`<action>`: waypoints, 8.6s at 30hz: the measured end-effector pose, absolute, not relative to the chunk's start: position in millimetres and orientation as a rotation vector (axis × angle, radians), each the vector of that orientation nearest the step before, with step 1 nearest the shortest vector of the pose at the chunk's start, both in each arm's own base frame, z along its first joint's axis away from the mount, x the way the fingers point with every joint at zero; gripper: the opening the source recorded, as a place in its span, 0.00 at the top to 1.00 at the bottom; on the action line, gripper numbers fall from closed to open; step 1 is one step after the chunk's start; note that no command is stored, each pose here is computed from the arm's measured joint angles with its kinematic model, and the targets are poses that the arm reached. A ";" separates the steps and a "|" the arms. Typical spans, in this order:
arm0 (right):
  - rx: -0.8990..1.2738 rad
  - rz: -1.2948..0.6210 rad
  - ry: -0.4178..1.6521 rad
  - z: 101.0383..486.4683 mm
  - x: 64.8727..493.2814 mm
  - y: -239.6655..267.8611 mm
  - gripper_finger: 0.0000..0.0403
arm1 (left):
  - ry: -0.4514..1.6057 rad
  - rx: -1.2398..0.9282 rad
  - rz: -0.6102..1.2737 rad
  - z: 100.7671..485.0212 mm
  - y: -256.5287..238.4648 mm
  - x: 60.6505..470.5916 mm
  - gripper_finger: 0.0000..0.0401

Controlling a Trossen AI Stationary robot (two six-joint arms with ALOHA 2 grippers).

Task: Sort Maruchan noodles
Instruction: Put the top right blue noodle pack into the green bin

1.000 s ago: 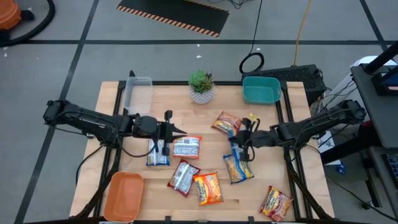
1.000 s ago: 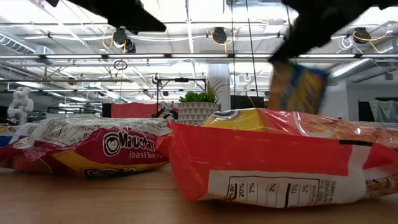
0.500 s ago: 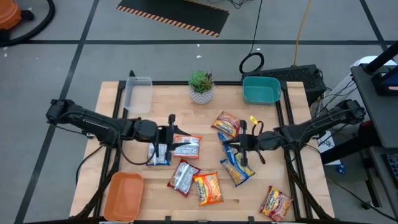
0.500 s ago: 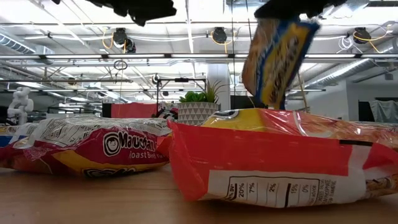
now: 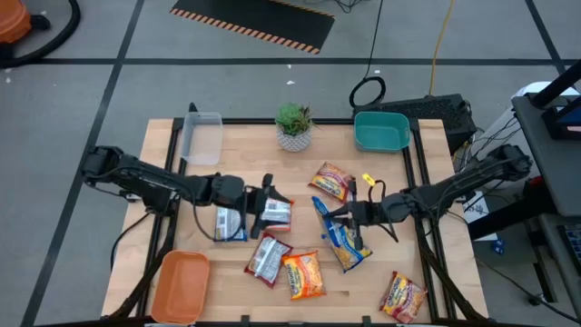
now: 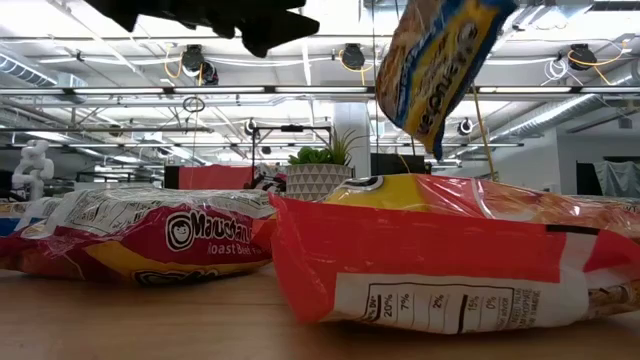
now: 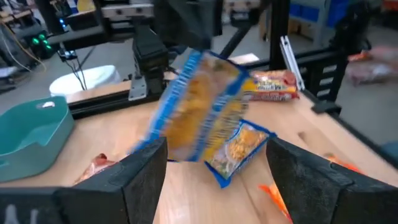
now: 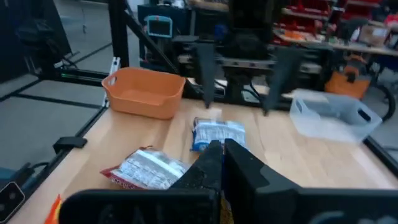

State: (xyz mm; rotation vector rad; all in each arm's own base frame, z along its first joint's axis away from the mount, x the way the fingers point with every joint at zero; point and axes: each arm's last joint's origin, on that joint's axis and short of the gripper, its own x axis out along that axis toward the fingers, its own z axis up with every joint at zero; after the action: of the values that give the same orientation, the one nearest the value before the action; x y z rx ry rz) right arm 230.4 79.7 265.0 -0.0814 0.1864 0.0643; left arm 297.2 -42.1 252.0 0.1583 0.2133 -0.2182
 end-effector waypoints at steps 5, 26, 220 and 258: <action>-0.099 0.118 0.124 264.3 239.7 84.8 1.00 | 0.225 0.108 -0.199 245.4 -29.4 305.9 0.30; -0.119 0.169 0.041 243.6 271.8 85.4 1.00 | 0.269 0.023 -0.346 213.1 -12.7 324.9 0.30; 0.301 -1.333 0.773 260.2 127.8 -132.1 0.82 | 0.528 0.013 0.319 242.6 -3.9 272.3 0.21; 0.463 -1.479 0.931 227.4 125.6 -159.9 0.73 | 0.537 0.041 0.195 241.8 -27.6 271.1 0.21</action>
State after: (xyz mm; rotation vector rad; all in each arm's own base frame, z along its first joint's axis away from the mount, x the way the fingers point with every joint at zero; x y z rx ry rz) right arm 125.6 -159.9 227.4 0.4631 0.9307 -1.4791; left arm 271.1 -27.6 241.8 0.0406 0.5371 0.1952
